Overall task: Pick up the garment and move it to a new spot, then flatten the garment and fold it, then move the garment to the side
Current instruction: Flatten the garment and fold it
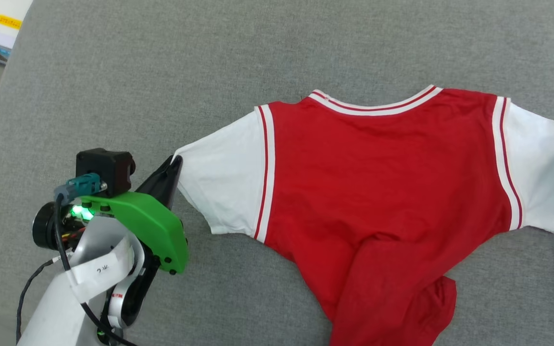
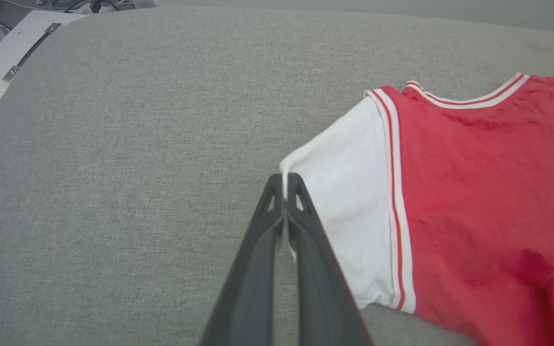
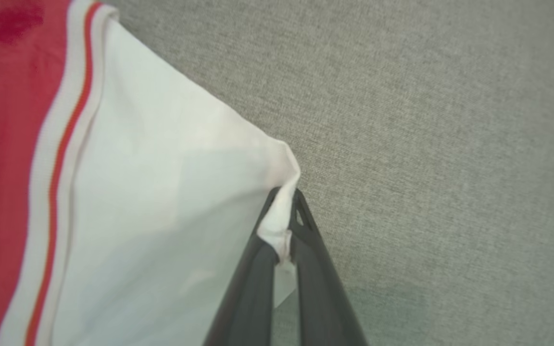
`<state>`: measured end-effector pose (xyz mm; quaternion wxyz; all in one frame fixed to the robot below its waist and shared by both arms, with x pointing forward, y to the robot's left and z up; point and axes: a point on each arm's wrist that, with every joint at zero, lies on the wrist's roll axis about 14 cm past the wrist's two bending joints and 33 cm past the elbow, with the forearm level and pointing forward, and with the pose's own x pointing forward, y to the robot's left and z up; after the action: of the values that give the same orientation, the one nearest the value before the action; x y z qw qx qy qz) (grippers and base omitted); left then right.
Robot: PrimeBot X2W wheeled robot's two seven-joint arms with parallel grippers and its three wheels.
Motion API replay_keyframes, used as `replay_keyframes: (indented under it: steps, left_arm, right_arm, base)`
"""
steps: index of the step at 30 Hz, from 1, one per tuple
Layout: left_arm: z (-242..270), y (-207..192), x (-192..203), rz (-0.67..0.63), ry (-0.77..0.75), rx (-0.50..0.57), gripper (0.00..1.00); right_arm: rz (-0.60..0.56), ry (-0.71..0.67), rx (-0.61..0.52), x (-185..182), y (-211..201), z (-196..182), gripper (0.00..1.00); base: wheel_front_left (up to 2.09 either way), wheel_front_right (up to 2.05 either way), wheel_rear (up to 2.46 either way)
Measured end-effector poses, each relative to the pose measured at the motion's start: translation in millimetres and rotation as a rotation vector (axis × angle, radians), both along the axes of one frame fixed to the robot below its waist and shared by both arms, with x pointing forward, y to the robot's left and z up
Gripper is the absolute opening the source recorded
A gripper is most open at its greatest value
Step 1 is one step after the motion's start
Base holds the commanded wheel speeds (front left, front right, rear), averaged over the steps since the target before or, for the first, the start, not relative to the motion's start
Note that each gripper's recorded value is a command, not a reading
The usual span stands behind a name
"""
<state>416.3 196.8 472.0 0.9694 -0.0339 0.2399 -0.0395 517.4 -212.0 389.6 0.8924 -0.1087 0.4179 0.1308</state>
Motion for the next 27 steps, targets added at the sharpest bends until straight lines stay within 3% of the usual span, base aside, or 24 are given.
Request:
replay_keyframes:
  steps: [9,27]
  left_arm:
    - [47.6,15.0,0.2,0.029,-0.168,0.022,0.00]
    - [232.3,29.5,-9.7,0.019,-0.752,0.109,0.00]
  right_arm:
    - [-0.029,-0.292,0.035,5.4,-21.4,85.8,0.00]
    - [0.012,-0.859,0.023,-38.2,-41.1,289.4,0.00]
  base:
    - [0.00,0.00,0.00]
    - [0.00,0.00,0.00]
